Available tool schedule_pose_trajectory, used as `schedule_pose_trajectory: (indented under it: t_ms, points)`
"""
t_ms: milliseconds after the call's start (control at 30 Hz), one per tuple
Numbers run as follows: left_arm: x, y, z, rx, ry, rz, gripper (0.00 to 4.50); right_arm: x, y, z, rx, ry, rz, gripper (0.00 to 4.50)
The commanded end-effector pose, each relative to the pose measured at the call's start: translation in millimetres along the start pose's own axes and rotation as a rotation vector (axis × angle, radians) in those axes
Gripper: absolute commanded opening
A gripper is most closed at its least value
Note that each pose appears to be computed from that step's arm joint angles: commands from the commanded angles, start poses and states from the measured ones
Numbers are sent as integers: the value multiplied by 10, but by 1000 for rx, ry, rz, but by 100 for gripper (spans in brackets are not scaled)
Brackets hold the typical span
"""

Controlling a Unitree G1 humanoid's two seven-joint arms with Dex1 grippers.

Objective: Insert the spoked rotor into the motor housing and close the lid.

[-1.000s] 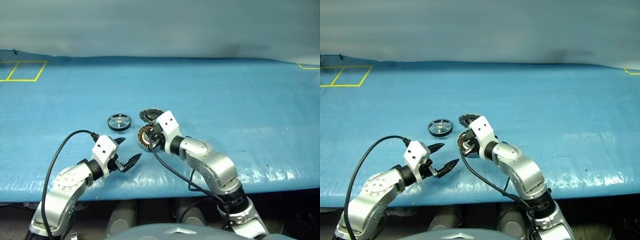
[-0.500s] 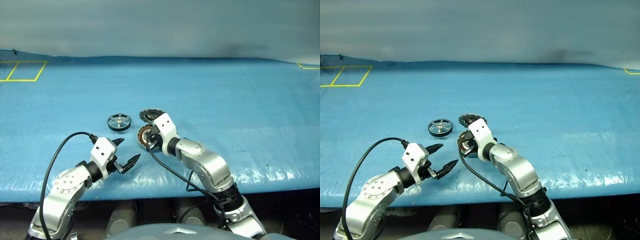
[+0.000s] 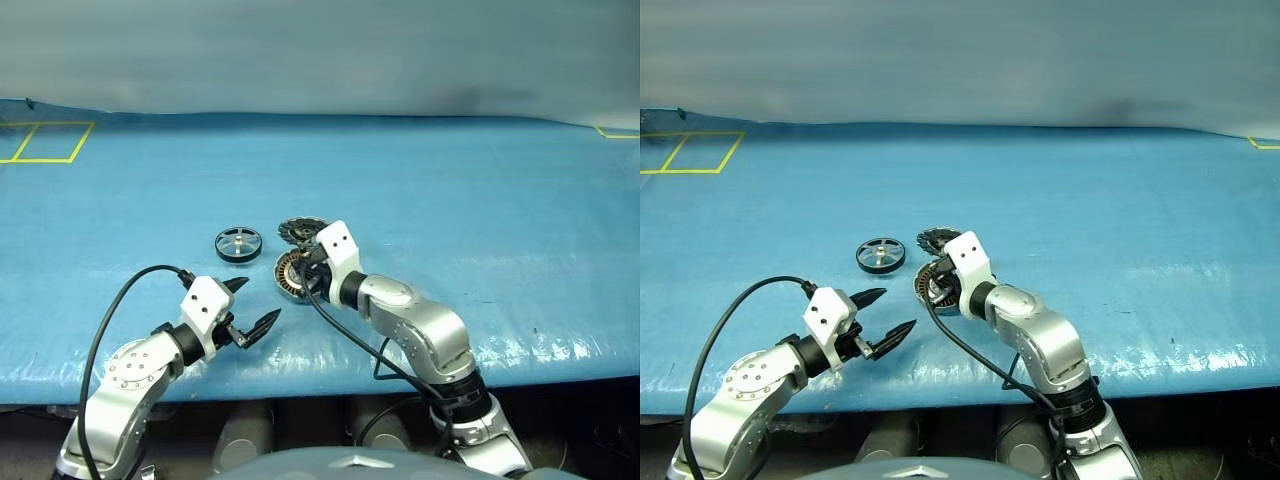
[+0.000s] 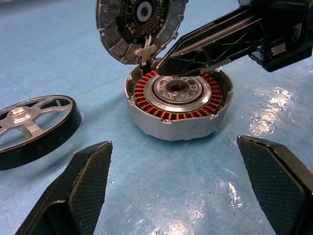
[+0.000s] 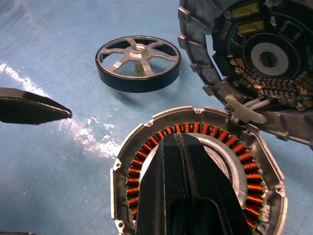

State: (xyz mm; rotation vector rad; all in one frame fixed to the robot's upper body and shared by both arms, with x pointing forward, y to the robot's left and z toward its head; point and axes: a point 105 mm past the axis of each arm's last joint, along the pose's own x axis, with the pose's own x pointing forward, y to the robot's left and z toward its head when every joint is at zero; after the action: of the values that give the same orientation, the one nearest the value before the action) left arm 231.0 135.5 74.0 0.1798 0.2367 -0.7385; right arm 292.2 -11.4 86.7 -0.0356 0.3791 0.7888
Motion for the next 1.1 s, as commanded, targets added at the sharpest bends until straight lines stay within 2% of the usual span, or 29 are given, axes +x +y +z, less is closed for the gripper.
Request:
schedule_pose_trajectory:
  t_ms: [33,700,900,1100]
  points:
    - [-5,14,74,18,-34,5,450,1,19,61,-29,-27,-2,2]
    - [11,11,77,13,-36,6,450,-22,129,-54,-60,26,66,2]
    - [17,10,77,12,-37,4,450,-36,81,-91,-64,41,46,2]
    - [9,7,72,12,-34,1,450,-100,106,43,-64,-6,67,2]
